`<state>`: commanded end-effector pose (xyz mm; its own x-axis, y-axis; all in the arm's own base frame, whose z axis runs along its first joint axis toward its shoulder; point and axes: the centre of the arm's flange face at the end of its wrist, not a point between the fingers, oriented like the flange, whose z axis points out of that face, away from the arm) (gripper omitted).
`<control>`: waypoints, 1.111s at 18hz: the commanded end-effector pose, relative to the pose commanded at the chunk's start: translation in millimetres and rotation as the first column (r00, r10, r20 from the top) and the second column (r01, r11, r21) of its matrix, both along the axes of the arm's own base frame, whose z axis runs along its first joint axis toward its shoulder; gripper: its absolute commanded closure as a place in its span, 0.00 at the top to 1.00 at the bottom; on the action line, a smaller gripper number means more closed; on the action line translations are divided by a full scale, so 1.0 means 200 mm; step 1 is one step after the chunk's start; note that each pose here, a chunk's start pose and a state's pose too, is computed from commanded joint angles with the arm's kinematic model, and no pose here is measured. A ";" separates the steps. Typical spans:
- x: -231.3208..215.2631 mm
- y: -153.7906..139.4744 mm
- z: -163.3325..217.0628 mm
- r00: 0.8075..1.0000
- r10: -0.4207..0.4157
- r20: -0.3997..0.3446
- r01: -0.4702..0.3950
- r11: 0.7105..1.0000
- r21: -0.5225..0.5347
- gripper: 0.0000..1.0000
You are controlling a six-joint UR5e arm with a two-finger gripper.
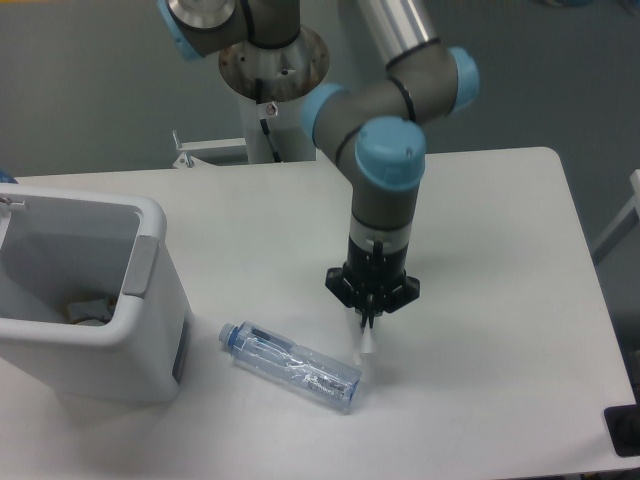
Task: Place the trash in the trash can
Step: 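Lift the paper item and carry it over the white bin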
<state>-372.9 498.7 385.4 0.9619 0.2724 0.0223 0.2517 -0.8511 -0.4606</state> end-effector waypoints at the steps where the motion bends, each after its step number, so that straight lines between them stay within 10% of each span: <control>1: 0.02 0.02 0.08 1.000 0.013 -0.001 -0.013 0.999 0.034 0.00; 10: 0.32 0.23 0.79 1.000 0.014 0.027 -0.022 0.949 0.314 0.00; 20: 0.91 0.25 1.07 0.994 -0.077 0.075 0.041 0.915 0.402 0.00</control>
<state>-191.5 548.5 600.0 0.9652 0.1661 0.2021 0.2616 -0.6154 -0.7435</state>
